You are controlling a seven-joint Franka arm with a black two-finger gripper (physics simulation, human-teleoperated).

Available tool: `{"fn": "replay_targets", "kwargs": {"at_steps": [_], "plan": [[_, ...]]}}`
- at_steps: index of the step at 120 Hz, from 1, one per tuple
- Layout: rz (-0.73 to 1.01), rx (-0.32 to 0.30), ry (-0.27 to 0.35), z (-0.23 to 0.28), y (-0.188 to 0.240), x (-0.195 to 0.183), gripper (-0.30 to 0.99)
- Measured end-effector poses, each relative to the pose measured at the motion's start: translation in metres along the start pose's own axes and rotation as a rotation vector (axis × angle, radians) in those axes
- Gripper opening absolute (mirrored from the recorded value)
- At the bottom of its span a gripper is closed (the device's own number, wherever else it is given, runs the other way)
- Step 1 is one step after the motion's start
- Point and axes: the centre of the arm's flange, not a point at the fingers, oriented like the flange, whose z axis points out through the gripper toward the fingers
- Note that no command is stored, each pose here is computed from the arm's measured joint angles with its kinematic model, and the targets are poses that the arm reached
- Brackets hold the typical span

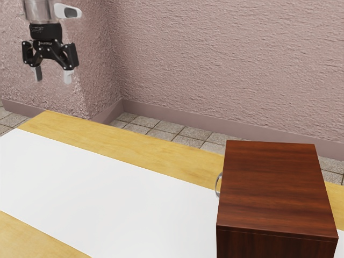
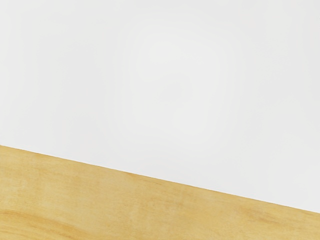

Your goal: Pull the drawer handle with one arm to open the drawer

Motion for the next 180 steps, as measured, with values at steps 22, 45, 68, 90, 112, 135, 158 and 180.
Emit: {"fn": "replay_targets", "kwargs": {"at_steps": [22,45,68,90,112,135,158,180], "plan": [[0.001,-0.018,0.215,-0.039,0.006,0.003,0.69],[0.062,-0.107,0.405,-0.112,0.055,-0.056,0.69],[0.118,-0.166,0.364,-0.059,0.144,0.007,0.69],[0.14,-0.234,0.337,-0.019,0.193,0.027,0.69],[0.039,-0.28,0.312,0.046,0.194,0.094,0.69],[-0.03,-0.278,0.286,0.088,0.187,0.126,0.69],[-0.087,-0.266,0.229,0.139,0.19,0.145,0.69],[-0.074,-0.294,0.213,0.154,0.224,0.135,0.69]]}}
